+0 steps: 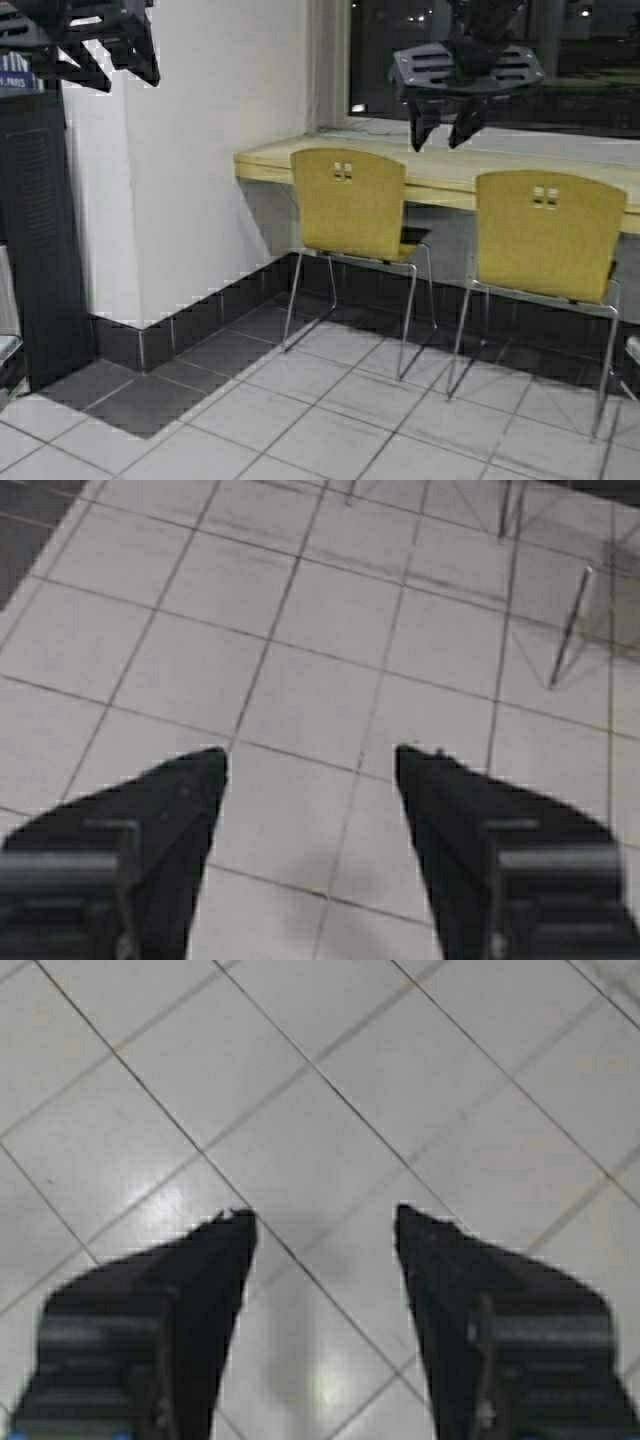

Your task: Push the chairs under the table

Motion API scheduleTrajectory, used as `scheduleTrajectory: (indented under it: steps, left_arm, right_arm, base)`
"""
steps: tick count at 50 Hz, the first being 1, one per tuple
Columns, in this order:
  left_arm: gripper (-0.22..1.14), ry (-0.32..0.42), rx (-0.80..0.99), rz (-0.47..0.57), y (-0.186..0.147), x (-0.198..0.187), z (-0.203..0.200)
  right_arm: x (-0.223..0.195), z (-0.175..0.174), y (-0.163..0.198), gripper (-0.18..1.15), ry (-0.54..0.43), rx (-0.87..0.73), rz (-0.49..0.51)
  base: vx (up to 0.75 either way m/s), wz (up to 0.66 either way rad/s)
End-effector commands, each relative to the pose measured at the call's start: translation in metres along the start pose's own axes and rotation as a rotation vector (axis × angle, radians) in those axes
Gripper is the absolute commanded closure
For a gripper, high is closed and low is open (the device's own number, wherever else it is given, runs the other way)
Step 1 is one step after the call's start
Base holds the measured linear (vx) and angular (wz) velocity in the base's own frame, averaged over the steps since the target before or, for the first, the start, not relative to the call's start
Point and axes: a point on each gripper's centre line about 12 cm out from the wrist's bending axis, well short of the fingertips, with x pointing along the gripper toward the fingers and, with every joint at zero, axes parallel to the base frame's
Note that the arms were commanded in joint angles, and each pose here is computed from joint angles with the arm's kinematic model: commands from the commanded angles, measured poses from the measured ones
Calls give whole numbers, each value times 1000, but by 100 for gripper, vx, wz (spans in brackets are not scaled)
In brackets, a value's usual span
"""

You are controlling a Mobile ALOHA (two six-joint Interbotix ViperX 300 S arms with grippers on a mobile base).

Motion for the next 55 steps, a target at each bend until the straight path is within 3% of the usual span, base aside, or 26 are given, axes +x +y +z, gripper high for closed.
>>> scheduleTrajectory:
  steps: [1, 13, 39, 55]
  left_arm:
    - [3, -17, -1, 0, -1, 2, 9]
    - [3, 39, -6, 4, 0, 12, 2]
    - [3, 46, 6, 4, 0, 13, 2]
    - [3, 46, 2, 4, 0, 13, 2]
  right_arm:
    - [1, 3, 3, 14, -1, -13, 1]
    - [2, 5, 1, 14, 11, -10, -12]
    - [21, -12, 0, 14, 102, -17, -36]
    - [23, -12, 0, 14, 110, -19, -40]
  base:
    - [-32, -10]
    - [-30, -12]
    - [-24, -24]
    - [-14, -42]
